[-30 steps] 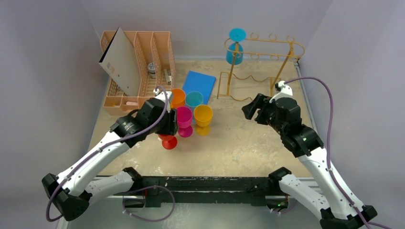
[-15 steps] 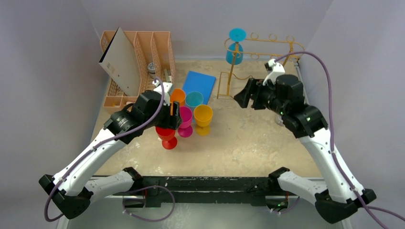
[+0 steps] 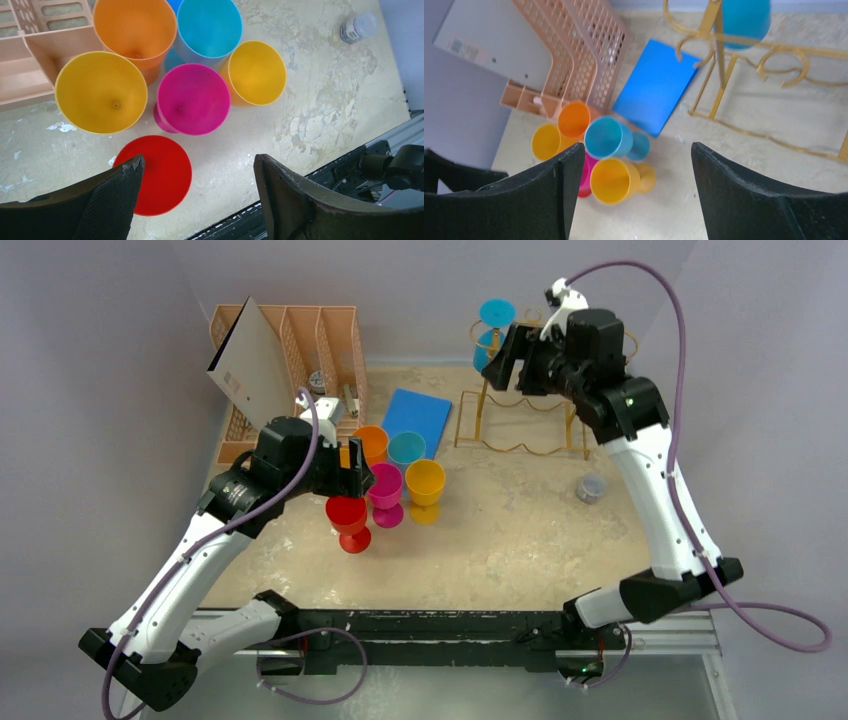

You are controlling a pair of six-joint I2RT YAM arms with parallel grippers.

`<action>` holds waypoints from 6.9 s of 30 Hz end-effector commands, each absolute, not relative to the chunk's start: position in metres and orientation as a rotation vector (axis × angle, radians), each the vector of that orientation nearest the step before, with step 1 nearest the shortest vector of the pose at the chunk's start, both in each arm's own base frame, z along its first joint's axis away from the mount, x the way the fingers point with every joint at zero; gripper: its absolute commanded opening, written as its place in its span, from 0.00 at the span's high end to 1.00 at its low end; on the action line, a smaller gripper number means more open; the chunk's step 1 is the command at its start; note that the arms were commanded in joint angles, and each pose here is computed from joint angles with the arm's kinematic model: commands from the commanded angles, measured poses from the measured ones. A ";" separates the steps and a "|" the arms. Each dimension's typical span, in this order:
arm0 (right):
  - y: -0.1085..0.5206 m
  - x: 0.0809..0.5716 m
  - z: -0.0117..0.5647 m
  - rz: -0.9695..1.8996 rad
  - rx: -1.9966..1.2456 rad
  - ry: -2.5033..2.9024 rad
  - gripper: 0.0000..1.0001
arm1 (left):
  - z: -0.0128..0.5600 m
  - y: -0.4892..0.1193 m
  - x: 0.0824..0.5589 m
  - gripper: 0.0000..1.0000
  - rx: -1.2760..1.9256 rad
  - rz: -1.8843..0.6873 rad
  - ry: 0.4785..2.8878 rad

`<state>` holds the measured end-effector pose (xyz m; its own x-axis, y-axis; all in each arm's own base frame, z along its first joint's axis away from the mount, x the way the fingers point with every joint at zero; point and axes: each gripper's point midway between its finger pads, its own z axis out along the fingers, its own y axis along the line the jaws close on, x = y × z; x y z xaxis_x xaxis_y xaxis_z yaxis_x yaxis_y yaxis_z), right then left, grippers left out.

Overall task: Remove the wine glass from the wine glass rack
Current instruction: Place the wine glass at the center of the board, then pick up the wine glass from the wine rack, then place the wine glass at the center of the board.

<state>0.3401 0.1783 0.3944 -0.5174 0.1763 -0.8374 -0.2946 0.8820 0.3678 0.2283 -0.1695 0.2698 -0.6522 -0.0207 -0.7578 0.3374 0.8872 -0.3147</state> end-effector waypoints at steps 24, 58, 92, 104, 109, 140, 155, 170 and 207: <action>0.149 0.510 0.413 0.675 0.241 1.905 0.40 | 0.297 -0.145 0.219 0.19 0.165 -0.596 2.154; 0.143 0.539 0.391 0.856 0.396 1.868 0.93 | 0.291 -0.145 0.214 0.19 0.150 -0.608 2.175; 0.139 0.556 0.422 1.026 0.536 1.646 1.00 | 0.299 -0.150 0.217 0.19 0.161 -0.638 2.161; 0.141 0.570 0.433 1.051 0.504 1.605 1.00 | 0.304 -0.151 0.217 0.19 0.166 -0.644 2.150; 0.147 0.565 0.453 1.065 0.400 1.584 1.00 | 0.308 -0.152 0.217 0.19 0.169 -0.654 2.139; 0.194 0.387 0.518 1.169 -0.496 1.285 1.00 | 0.320 -0.179 0.227 0.19 0.224 -0.795 2.093; 0.196 0.205 0.459 1.201 -0.686 1.418 1.00 | 0.364 -0.215 0.213 0.20 0.319 -1.102 1.870; 0.182 0.149 0.367 1.280 -0.471 1.737 1.00 | 0.367 -0.293 0.164 0.27 0.648 -1.390 1.772; 0.198 0.178 0.352 1.405 -0.475 1.779 0.93 | 0.348 -0.364 0.162 1.00 0.774 -1.580 1.744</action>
<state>0.1812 0.1946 0.3398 -0.6389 0.1829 -0.7472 -0.6691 0.3471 0.6571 0.1707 -0.3608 0.3275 -0.6595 -0.0012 -0.7517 0.7402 0.1732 -0.6497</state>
